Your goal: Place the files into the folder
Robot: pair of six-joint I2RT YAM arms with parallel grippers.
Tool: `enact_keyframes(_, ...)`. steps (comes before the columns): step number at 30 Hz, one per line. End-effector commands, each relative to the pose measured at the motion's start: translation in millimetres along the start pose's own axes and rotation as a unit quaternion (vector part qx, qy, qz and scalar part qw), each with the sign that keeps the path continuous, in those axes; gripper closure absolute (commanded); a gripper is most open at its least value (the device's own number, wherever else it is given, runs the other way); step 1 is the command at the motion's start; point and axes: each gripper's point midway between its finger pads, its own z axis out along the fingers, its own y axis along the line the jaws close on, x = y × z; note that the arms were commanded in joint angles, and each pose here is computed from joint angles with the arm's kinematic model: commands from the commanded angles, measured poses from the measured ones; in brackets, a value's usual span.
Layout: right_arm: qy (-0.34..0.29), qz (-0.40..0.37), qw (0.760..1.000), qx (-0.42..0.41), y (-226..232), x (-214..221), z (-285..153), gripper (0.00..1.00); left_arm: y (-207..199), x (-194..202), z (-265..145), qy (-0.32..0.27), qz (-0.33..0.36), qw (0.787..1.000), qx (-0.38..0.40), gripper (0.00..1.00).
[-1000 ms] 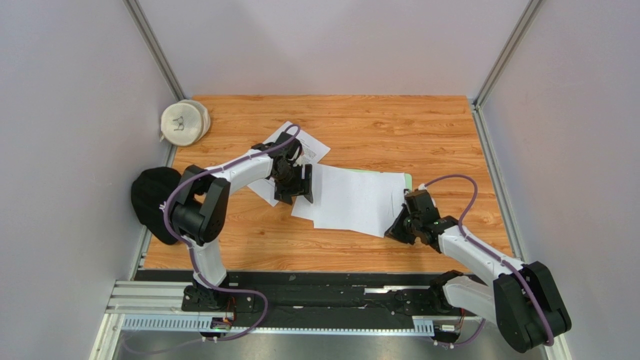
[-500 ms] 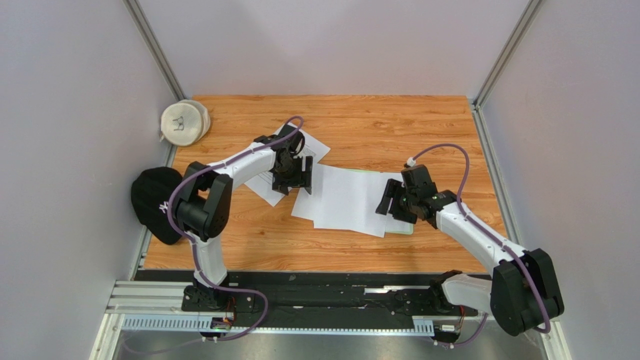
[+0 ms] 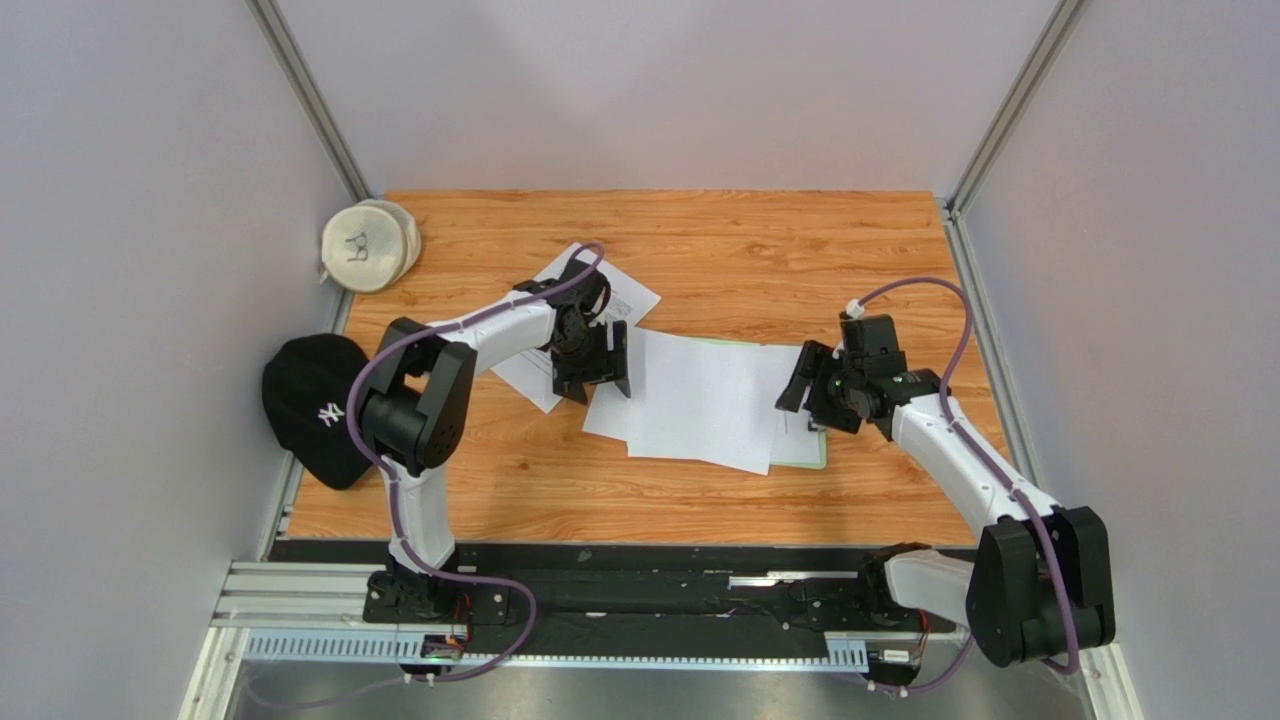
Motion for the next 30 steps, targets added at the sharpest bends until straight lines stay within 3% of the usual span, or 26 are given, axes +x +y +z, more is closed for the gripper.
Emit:
enact_keyframes(1,-0.007,-0.007,1.000,-0.013,-1.2,-8.6,-5.7,0.33,-1.3,24.2,9.8,0.029,-0.041,0.999,0.015,0.18)
enact_keyframes(6,0.011,-0.018,1.000,-0.019,-4.1,-1.5,5.2,0.32,-0.2,31.6,-0.9,0.013,-0.072,0.997,0.017,0.18)
enact_keyframes(15,0.059,-0.029,0.996,-0.054,5.3,8.0,35.5,0.41,-9.1,40.2,-3.2,0.012,-0.110,0.993,0.045,0.20)
enact_keyframes(30,0.061,-0.034,0.997,-0.037,5.1,-0.6,50.1,0.50,-29.8,41.9,-6.2,0.014,-0.112,0.991,0.073,0.21)
